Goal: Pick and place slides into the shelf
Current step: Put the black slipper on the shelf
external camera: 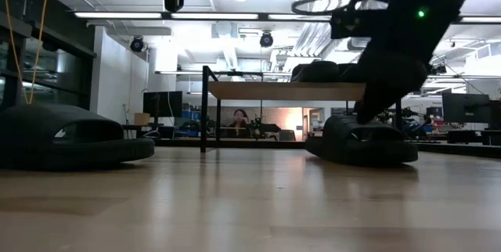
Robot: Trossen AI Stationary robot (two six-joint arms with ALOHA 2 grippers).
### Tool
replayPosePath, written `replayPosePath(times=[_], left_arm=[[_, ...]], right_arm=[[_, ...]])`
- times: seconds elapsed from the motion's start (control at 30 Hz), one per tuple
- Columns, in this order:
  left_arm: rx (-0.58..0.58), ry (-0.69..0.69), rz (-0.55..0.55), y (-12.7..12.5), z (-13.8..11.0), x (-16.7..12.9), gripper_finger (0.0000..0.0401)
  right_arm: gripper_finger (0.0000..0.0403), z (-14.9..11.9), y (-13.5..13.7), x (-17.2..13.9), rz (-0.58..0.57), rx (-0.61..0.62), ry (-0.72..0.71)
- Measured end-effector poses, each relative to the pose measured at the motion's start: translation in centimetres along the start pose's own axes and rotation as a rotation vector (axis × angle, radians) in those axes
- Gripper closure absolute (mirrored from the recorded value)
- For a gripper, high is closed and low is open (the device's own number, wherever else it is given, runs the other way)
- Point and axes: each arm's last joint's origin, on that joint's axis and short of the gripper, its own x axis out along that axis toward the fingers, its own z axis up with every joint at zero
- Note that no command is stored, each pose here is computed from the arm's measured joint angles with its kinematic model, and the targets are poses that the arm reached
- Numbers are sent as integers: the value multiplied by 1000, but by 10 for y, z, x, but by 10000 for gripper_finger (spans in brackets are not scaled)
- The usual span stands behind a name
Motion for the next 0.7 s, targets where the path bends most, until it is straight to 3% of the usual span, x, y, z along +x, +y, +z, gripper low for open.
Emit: replayPosePath(times=[0.43,0.7], left_arm=[[22,14,8,1,-1,0,215],[46,15,6,1,-1,0,215]], right_arm=[[403,24,5,-33,18,29,-31],[399,25,7,-37,57,56,11]])
